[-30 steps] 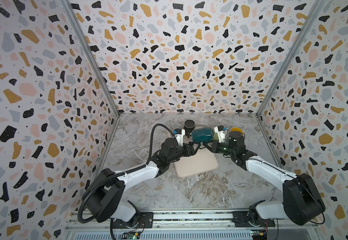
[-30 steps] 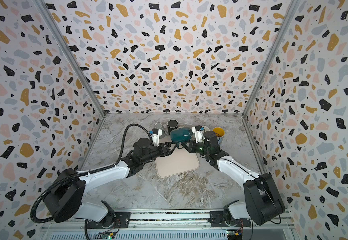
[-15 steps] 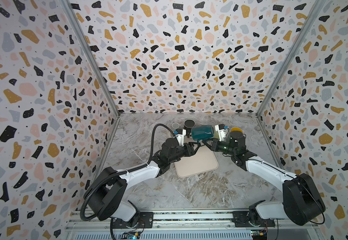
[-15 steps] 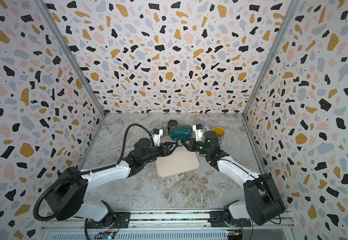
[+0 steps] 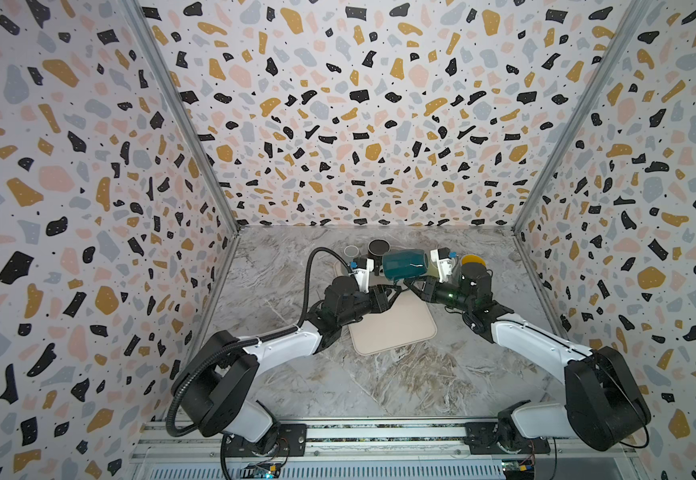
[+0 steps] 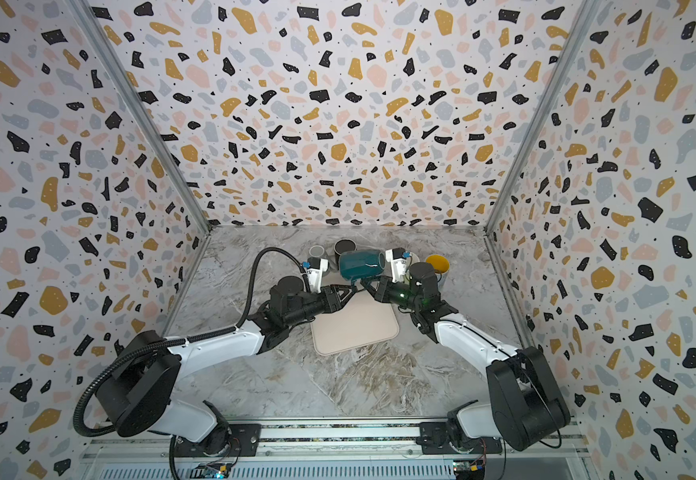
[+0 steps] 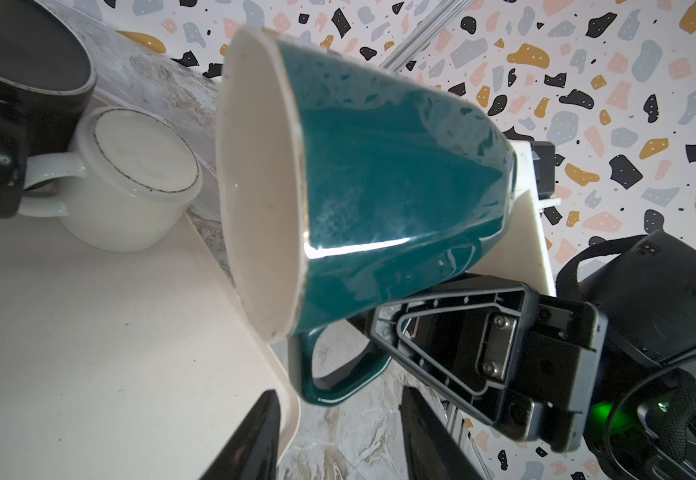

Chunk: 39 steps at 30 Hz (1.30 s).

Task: Turn the mug right side up
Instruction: Place the mug at the top-left of the table.

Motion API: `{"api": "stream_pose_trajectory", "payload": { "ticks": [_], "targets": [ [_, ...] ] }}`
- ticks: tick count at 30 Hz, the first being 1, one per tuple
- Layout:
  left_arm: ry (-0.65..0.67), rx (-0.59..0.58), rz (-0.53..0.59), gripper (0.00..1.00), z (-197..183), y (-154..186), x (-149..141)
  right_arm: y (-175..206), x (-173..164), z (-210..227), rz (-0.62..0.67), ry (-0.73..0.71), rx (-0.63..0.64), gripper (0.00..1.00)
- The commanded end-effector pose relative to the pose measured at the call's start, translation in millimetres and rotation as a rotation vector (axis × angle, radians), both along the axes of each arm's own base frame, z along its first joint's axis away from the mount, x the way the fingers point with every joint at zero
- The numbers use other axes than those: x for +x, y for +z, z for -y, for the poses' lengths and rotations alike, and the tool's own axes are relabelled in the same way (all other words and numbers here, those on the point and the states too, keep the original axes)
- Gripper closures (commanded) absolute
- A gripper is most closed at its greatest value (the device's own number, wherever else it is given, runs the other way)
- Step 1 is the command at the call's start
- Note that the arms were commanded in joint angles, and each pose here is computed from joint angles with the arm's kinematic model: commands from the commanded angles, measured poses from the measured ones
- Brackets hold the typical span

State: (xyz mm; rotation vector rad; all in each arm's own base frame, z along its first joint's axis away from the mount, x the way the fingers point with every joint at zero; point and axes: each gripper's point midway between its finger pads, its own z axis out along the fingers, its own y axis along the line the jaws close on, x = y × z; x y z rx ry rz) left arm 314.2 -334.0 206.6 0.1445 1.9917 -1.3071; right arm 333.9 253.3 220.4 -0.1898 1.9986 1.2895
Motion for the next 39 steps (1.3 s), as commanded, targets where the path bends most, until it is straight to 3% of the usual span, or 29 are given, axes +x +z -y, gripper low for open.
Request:
{"api": "stream_pose_trajectory", "payload": {
  "ticks": [1,16,39],
  "targets": [
    [-0.014,-0.058,0.058,0.53,9,24,4,47,-2,-4,0.158,0.029,0.074,1.0],
    [0.025,-0.154,0.067,0.63,9,42,13,50,-9,-8,0.127,0.067,0.15,1.0],
    [0.013,-0.272,0.053,0.68,18,53,19,41,-13,-18,0.078,0.114,0.228,1.0]
  ]
}}
